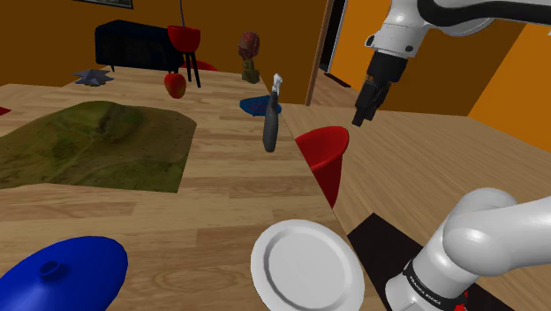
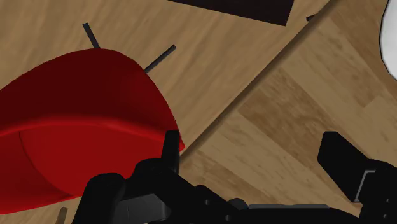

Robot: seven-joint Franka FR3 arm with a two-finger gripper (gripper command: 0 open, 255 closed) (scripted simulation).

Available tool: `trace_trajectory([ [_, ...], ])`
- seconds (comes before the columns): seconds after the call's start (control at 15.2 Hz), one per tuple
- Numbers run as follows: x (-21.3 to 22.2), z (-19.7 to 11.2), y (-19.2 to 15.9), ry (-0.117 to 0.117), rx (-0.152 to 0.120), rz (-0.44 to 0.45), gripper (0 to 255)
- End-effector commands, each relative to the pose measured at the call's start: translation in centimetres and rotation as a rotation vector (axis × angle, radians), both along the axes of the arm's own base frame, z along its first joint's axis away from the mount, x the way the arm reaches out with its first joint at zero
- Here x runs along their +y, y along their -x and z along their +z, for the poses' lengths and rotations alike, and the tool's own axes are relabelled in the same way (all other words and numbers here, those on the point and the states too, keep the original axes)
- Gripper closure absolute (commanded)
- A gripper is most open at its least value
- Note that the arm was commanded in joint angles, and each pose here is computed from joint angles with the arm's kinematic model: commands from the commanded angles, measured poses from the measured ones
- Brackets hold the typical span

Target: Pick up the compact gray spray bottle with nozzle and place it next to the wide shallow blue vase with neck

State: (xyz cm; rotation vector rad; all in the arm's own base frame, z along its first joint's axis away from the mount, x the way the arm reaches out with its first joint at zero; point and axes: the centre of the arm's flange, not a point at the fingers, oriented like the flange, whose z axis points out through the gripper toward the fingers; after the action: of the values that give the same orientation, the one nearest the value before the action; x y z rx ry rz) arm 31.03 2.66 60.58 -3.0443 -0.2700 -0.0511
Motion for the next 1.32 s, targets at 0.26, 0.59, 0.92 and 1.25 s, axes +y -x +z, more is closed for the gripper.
trace_trajectory([
  [0.26,4.1,-1.6,-2.1,0.034,-0.101,-0.143,0],
  [0.59,8.6,-3.5,-5.6,0.076,-0.228,-0.323,0],
  [0.92,12.3,-5.0,-10.1,0.118,-0.354,-0.502,0],
  [1.25,15.0,-6.1,-15.4,0.160,-0.481,-0.681,0],
])
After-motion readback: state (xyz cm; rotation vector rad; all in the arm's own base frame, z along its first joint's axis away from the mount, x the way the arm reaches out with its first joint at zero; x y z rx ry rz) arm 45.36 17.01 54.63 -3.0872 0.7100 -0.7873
